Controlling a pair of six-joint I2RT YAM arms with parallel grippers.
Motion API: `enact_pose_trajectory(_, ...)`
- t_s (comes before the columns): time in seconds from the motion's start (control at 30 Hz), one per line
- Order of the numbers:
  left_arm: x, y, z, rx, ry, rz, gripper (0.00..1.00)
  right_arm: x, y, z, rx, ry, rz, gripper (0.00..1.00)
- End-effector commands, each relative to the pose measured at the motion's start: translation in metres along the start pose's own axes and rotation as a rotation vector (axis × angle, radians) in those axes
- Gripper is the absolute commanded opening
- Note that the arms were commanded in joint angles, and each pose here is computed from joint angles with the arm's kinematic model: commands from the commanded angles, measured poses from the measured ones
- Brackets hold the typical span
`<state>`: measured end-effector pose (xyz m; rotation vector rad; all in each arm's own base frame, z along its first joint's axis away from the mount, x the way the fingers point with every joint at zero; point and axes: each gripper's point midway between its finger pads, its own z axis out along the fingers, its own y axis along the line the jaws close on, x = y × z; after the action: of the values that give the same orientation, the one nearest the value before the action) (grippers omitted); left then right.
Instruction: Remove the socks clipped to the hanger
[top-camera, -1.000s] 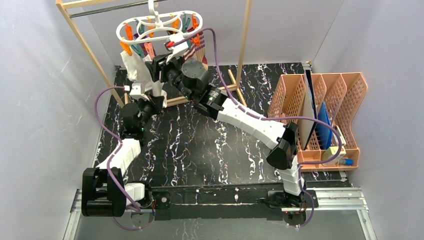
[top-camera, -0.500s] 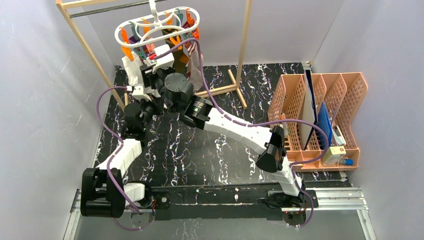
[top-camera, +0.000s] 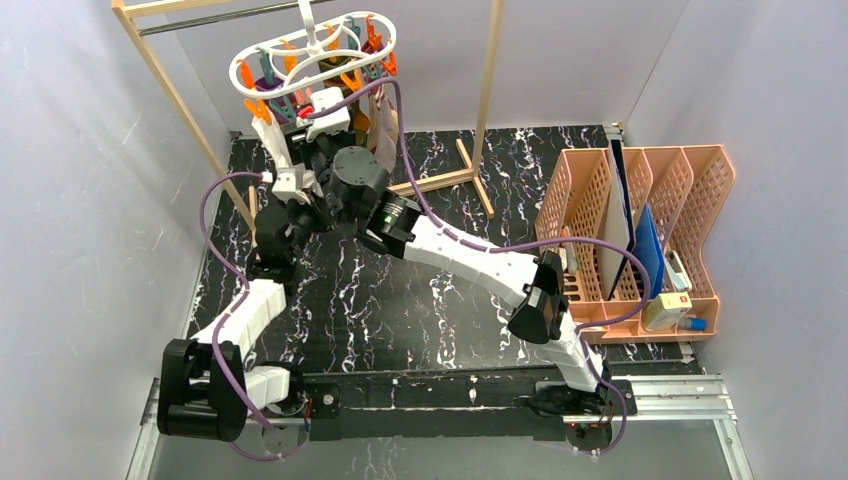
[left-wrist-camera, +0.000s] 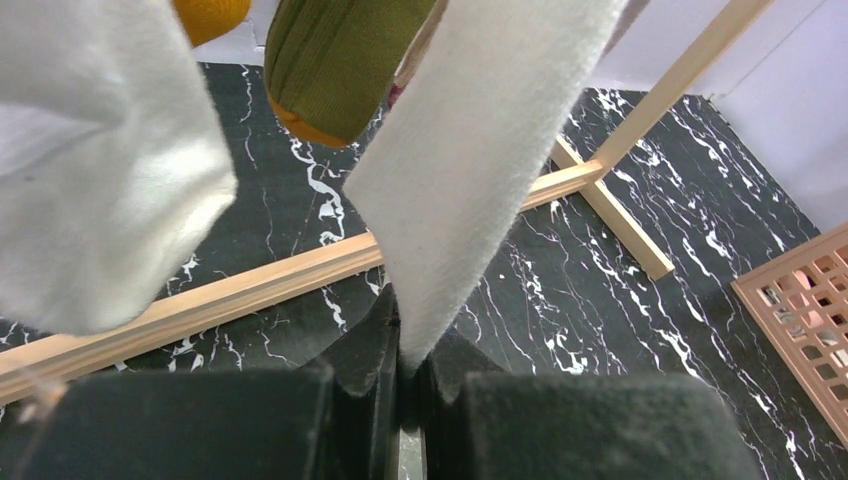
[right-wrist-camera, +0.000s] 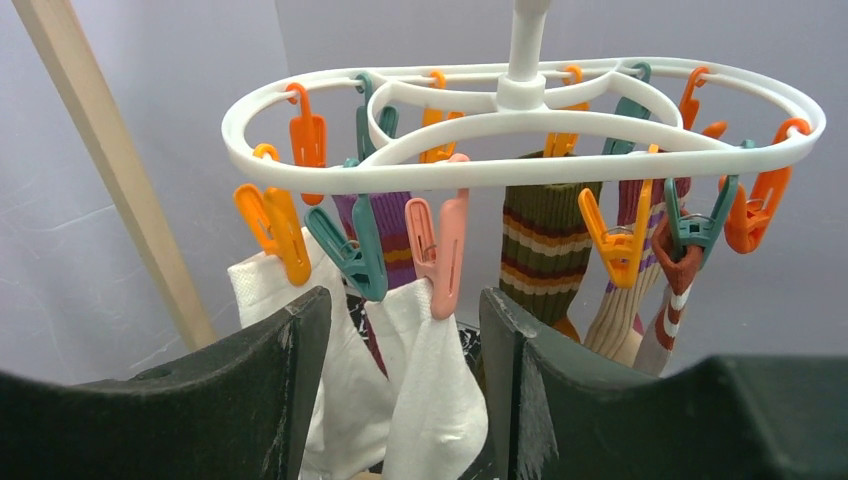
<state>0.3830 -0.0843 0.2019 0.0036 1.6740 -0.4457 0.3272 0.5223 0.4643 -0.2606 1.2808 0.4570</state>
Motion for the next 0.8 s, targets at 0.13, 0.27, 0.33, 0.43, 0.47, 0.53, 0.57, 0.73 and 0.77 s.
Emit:
enact_pose_trajectory(0.13,0.001,-0.021,-0.01,0.021,0.019,0.062,0.0,-0.032,-0.019,0.005,0.071,-0.097,0.03,0.65)
enact_pose_trajectory(0.27,0.001,-0.036,-0.016,0.043,0.021,0.088,0.0,-0.032,-0.027,0.006,0.085,-0.098,0.03,0.65)
enact_pose_trajectory(0.33,0.002,-0.041,-0.02,0.049,0.029,0.095,0.0,-0.029,-0.032,0.007,0.096,-0.093,0.023,0.66)
enact_pose_trajectory(0.43,0.001,-0.044,-0.028,0.044,0.024,0.094,0.0,-0.029,-0.039,0.006,0.106,-0.092,0.022,0.66)
enact_pose_trajectory(0.47,0.0,-0.044,-0.031,0.042,0.023,0.094,0.0,-0.029,-0.041,0.005,0.108,-0.091,0.023,0.66)
enact_pose_trajectory(0.53,-0.001,-0.045,-0.036,0.043,0.02,0.093,0.0,-0.025,-0.044,0.004,0.111,-0.085,0.026,0.66)
enact_pose_trajectory(0.57,-0.002,-0.045,-0.038,0.044,0.019,0.092,0.0,-0.024,-0.045,0.003,0.112,-0.083,0.028,0.66)
enact_pose_trajectory(0.73,0.001,-0.05,-0.045,0.055,0.028,0.086,0.0,-0.023,-0.044,0.004,0.109,-0.08,0.03,0.66)
enact_pose_trajectory(0.77,0.001,-0.051,-0.045,0.059,0.031,0.085,0.0,-0.023,-0.044,0.005,0.108,-0.081,0.03,0.66)
